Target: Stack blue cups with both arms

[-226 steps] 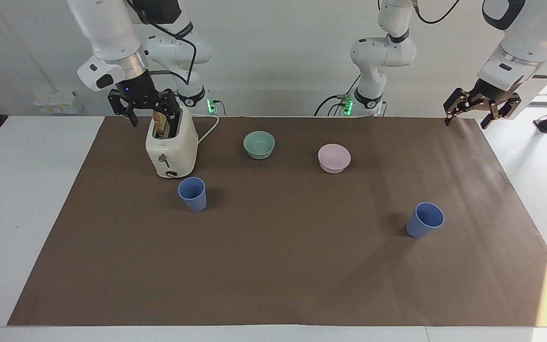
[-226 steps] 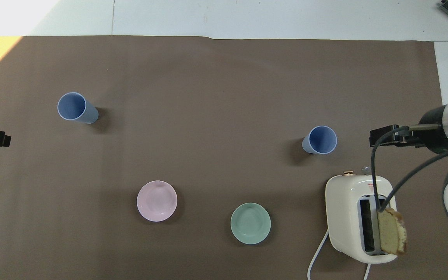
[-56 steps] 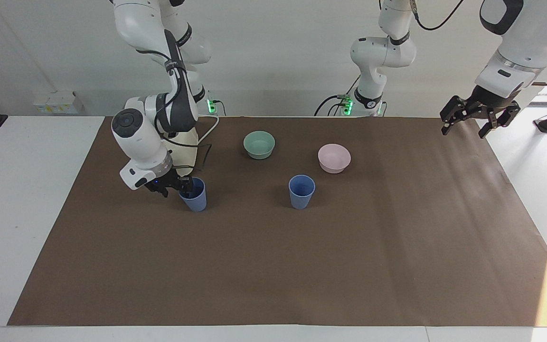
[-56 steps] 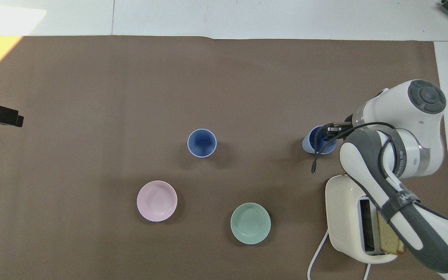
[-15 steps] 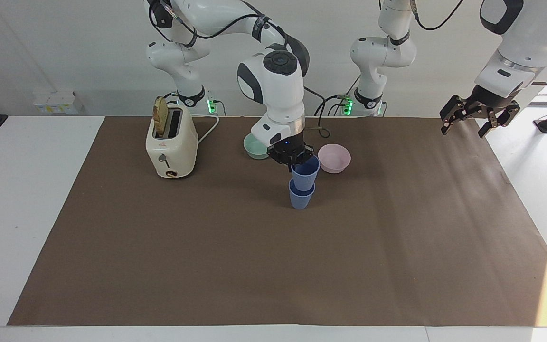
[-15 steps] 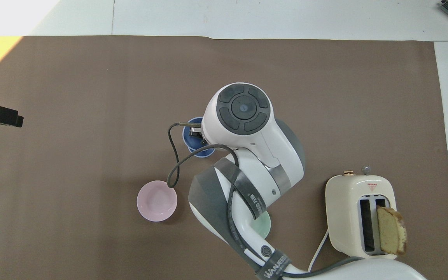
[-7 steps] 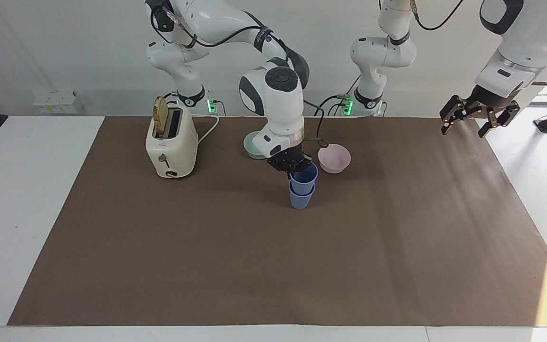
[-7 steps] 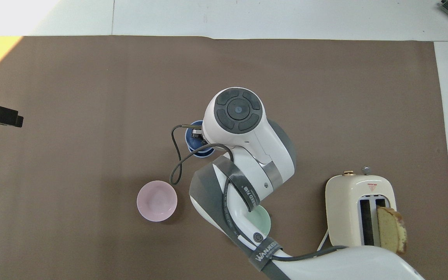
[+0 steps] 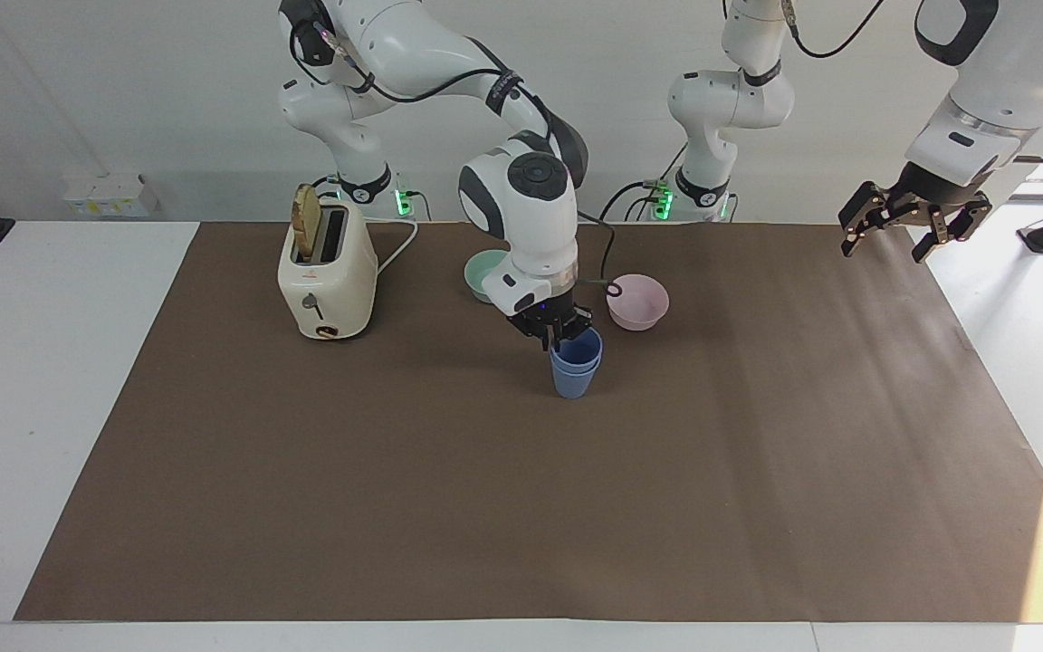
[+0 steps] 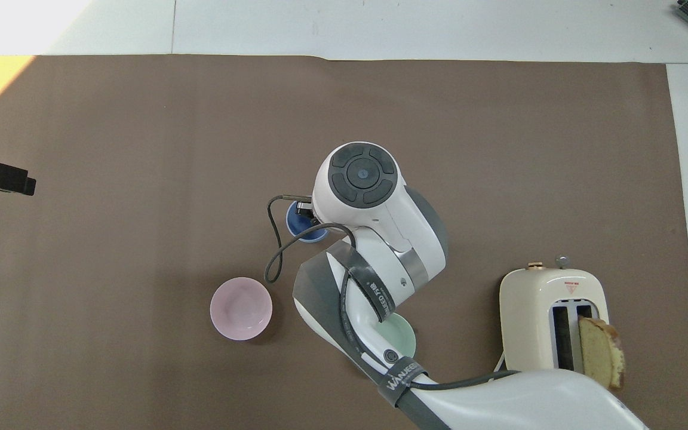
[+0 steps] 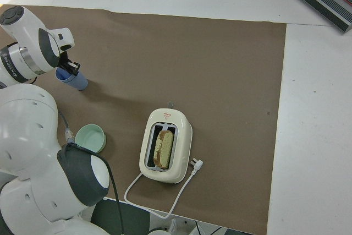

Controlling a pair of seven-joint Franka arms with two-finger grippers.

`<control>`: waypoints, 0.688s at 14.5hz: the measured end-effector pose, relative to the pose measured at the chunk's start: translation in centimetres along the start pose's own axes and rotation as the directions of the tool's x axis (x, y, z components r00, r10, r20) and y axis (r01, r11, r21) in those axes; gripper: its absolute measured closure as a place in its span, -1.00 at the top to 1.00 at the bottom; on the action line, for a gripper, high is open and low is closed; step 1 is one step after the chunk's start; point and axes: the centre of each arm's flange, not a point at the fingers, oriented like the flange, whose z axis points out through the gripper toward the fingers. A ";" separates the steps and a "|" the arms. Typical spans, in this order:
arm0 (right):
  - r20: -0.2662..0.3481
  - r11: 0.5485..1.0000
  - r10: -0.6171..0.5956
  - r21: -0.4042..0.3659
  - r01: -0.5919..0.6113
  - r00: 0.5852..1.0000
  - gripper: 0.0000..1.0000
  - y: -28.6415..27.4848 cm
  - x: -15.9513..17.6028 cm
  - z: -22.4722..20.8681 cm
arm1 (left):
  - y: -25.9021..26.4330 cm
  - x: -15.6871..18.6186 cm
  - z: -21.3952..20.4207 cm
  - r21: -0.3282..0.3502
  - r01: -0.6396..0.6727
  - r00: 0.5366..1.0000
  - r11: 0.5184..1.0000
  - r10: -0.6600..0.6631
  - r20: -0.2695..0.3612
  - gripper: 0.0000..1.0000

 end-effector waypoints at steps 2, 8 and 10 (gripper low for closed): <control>-0.006 1.000 0.012 0.007 -0.012 1.000 0.02 -0.1 0.1 -0.1 | 0.0 0.0 0.0 0.000 0.000 1.000 1.000 0.000 0.000 1.00; -0.034 0.999 0.032 -0.019 -0.033 0.999 1.00 2.3 1.9 -4.3 | 0.0 0.0 0.0 0.000 0.000 1.000 1.000 0.000 0.000 1.00; -0.047 1.000 0.012 -0.029 -0.013 0.999 1.00 5.0 3.1 -9.3 | 0.0 0.0 0.0 0.000 0.000 1.000 1.000 0.000 0.000 1.00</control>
